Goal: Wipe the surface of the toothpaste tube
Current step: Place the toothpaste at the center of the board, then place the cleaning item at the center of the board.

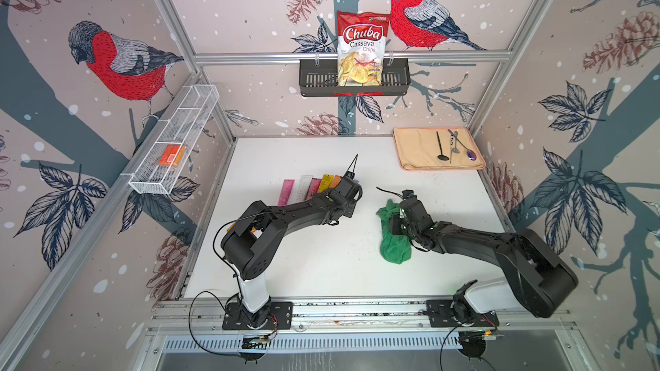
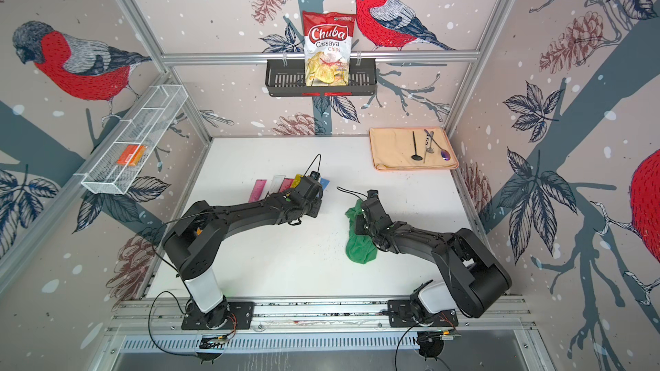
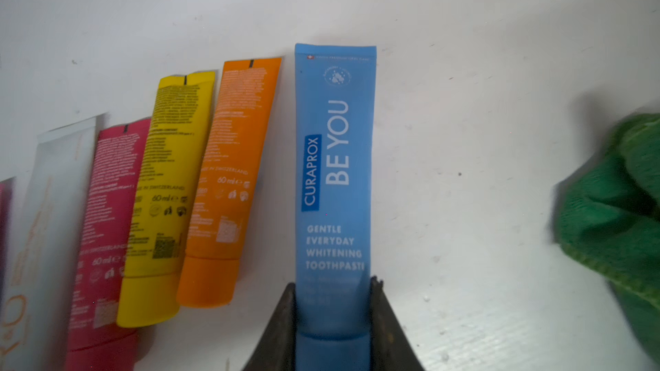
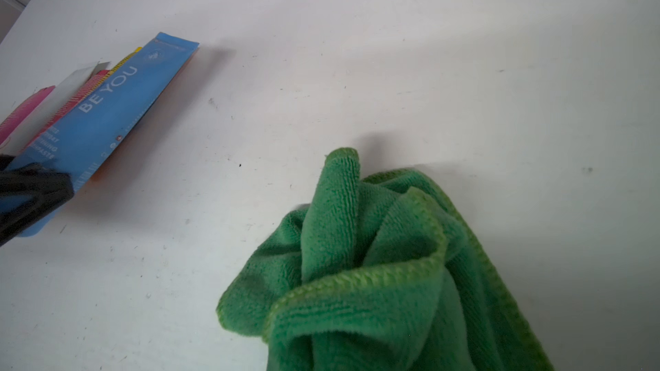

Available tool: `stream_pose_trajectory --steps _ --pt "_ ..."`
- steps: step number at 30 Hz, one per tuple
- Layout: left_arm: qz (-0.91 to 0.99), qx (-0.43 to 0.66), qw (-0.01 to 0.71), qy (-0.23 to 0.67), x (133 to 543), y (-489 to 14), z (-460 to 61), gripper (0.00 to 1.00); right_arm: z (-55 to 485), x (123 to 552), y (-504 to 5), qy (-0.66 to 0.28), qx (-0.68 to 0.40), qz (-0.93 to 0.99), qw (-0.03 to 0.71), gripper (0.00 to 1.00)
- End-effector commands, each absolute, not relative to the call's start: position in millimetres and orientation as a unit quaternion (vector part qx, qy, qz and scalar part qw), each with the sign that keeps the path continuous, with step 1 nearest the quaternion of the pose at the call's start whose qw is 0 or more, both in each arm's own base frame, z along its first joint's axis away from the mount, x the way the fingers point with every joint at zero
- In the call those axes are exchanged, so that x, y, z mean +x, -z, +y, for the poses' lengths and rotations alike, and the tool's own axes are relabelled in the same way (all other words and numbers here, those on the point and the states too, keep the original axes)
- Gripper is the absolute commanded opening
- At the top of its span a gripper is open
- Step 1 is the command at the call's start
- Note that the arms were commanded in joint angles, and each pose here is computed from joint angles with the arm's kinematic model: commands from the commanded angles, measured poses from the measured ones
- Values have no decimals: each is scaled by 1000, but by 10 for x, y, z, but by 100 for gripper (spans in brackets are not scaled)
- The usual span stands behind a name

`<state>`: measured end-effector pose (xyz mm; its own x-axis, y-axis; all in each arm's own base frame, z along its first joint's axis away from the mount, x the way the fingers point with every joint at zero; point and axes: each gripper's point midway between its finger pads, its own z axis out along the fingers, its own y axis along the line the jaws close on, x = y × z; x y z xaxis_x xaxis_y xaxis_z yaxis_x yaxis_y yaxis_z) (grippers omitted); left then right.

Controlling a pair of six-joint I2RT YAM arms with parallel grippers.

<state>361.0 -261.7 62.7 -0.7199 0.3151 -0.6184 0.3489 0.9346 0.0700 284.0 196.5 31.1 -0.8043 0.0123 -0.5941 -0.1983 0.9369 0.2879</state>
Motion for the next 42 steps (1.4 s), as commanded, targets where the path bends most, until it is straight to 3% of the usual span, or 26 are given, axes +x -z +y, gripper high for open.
stream_pose_trajectory --steps 1,15,19,22,27,28,33,42 --pt "930 189 314 25 3635 -534 -2536 13 2033 2830 -289 -175 -65 936 299 2" --pt "948 187 252 46 3853 -222 -2425 16 2046 2822 -270 -177 -68 937 294 2" --pt "950 189 244 41 3841 -176 -2404 27 2047 2825 -272 -177 -69 936 295 2" --pt "950 192 244 35 3828 -189 -2377 42 2035 2823 -281 -176 -67 936 297 2" --pt "936 184 294 58 3825 -558 -2390 73 1972 2830 -311 -178 -56 935 303 2" --pt "931 179 311 65 3829 -692 -2393 76 1958 2828 -320 -178 -54 934 304 2" --pt "900 159 391 106 3705 -1309 -2365 79 1805 2864 -472 -179 -30 930 321 2" --pt "857 90 498 99 3383 -1752 -1831 82 1303 3106 -909 -155 27 914 374 2"
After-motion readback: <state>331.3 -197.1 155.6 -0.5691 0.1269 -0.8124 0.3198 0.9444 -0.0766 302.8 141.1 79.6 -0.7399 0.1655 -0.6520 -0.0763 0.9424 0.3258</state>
